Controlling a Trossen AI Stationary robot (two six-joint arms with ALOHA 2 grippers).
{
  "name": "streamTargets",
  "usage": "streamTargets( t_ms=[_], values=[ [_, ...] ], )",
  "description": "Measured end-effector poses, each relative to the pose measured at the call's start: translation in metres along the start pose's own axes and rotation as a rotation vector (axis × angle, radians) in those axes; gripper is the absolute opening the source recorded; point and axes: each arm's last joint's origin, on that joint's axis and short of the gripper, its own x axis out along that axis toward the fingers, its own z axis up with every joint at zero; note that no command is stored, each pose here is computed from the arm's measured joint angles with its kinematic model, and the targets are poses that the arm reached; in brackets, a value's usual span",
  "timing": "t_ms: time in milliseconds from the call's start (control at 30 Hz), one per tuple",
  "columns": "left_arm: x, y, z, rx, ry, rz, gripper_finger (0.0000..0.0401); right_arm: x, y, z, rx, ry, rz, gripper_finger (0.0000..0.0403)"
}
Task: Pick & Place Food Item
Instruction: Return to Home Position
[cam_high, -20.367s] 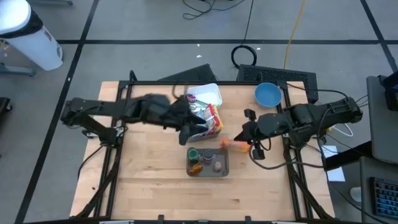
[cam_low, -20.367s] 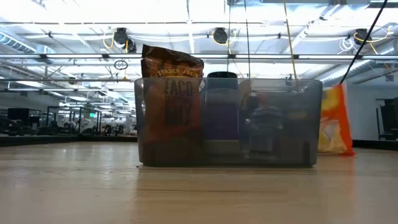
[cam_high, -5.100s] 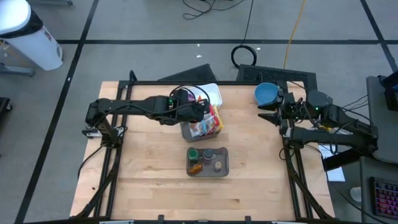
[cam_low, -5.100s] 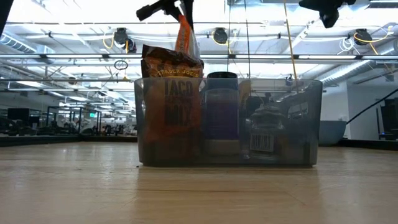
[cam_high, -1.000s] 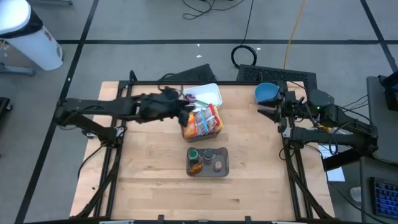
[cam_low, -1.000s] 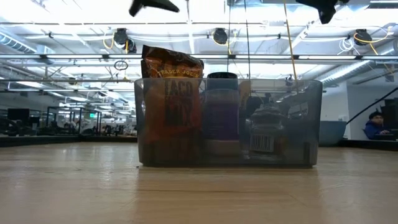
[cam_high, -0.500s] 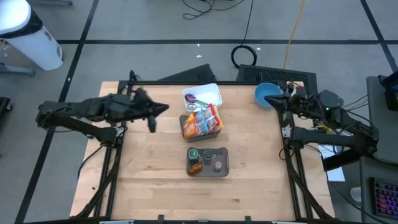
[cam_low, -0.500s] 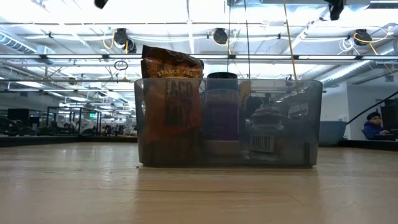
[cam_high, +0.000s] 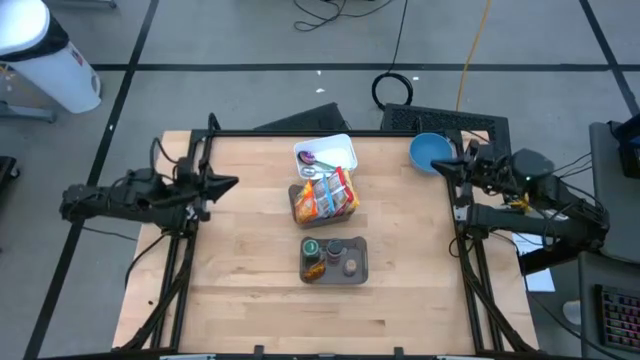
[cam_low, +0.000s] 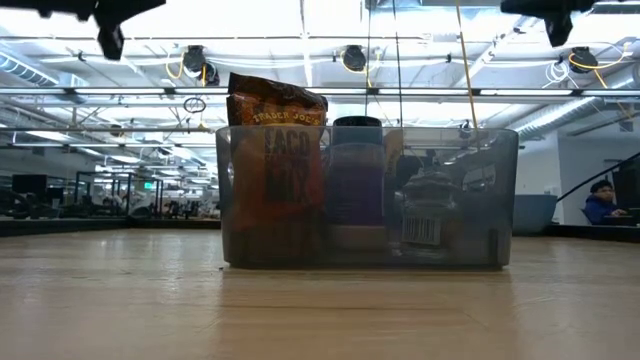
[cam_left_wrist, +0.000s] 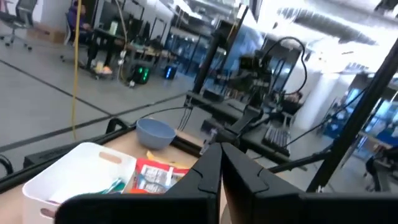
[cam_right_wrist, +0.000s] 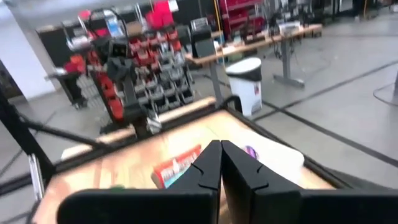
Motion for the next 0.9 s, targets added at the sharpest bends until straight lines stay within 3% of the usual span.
streamTargets(
  t_ms=[233,467,700,900],
  values=[
    [-0.020,0.020,-0.038,-0.048,-0.070,-0.014,0.0006,-0.001,-0.001,-0.003,-0.002,0.034,-0.006,0.0001],
    [-0.022,0.034,-0.070,-0.061,-0.061,0.049,0.0007,-0.003,-0.001,-0.002,-0.079,0.017,0.000,0.0001],
    [-0.019,0.039,-0.085,-0.072,-0.018,0.064,0.0016,-0.018,-0.002,-0.005,-0.113,-0.029,0.011,0.0001],
    [-0.017,0.043,-0.098,-0.069,0.017,0.086,0.0007,-0.033,-0.009,-0.029,-0.032,-0.127,0.034,0.0000]
  ],
)
